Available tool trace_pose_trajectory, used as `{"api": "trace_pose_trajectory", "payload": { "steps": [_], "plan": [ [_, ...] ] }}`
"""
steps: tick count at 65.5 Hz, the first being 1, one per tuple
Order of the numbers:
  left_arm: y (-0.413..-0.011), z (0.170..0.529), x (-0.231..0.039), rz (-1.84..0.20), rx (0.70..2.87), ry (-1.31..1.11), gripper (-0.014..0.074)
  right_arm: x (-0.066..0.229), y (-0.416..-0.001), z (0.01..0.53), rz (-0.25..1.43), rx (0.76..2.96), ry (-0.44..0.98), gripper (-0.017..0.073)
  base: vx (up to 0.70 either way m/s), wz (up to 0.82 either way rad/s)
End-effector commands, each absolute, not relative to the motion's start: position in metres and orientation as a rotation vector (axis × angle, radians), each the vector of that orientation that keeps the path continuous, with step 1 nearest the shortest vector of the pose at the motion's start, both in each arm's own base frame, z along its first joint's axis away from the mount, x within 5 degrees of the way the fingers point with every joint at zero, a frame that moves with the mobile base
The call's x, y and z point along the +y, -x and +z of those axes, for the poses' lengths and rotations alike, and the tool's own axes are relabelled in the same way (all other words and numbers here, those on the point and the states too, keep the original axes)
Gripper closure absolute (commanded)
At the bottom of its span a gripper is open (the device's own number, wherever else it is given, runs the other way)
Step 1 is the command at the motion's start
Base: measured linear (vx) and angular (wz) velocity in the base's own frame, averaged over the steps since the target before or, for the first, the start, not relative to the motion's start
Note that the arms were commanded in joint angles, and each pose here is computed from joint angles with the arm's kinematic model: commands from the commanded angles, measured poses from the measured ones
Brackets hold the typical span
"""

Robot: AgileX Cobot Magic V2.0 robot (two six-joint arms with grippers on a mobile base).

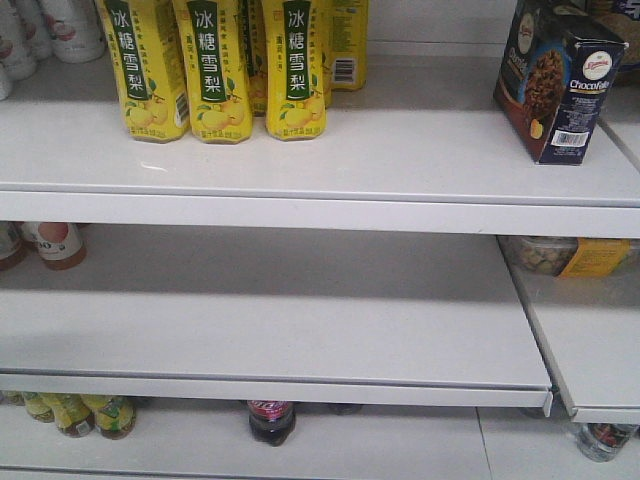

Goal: Left arm holds basket, right arm returns cookies

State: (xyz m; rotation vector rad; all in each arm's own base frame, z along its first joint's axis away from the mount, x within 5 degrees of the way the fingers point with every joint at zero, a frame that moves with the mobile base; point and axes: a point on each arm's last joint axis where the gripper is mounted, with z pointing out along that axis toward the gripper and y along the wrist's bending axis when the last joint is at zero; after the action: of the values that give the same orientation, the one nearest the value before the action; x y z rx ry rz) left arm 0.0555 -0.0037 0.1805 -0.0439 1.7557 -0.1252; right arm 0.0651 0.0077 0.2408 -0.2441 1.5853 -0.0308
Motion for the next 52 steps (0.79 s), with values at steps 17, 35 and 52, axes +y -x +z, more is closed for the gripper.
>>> {"api": "trace_pose_trajectory", "payload": {
  "steps": [17,35,52],
  "plan": [
    [-0.0545,0.2066,-0.0027,-0.106,1.527,0.028,0.06,0.0096,-0.0651,0.2545,-0.025,1.503,0.257,0.0567,0.0,0.0],
    [-0.0545,0.2077,-0.0024,-0.13,1.515,0.054,0.06,0.0096,-0.0651,0.2545,-0.025,1.503,0.257,0.0567,0.0,0.0],
    [-0.0545,0.2076,-0.0023,-0.123,1.516,0.049,0.06,0.0096,-0.0651,0.2545,-0.025,1.503,0.257,0.0567,0.0,0.0]
  ]
}}
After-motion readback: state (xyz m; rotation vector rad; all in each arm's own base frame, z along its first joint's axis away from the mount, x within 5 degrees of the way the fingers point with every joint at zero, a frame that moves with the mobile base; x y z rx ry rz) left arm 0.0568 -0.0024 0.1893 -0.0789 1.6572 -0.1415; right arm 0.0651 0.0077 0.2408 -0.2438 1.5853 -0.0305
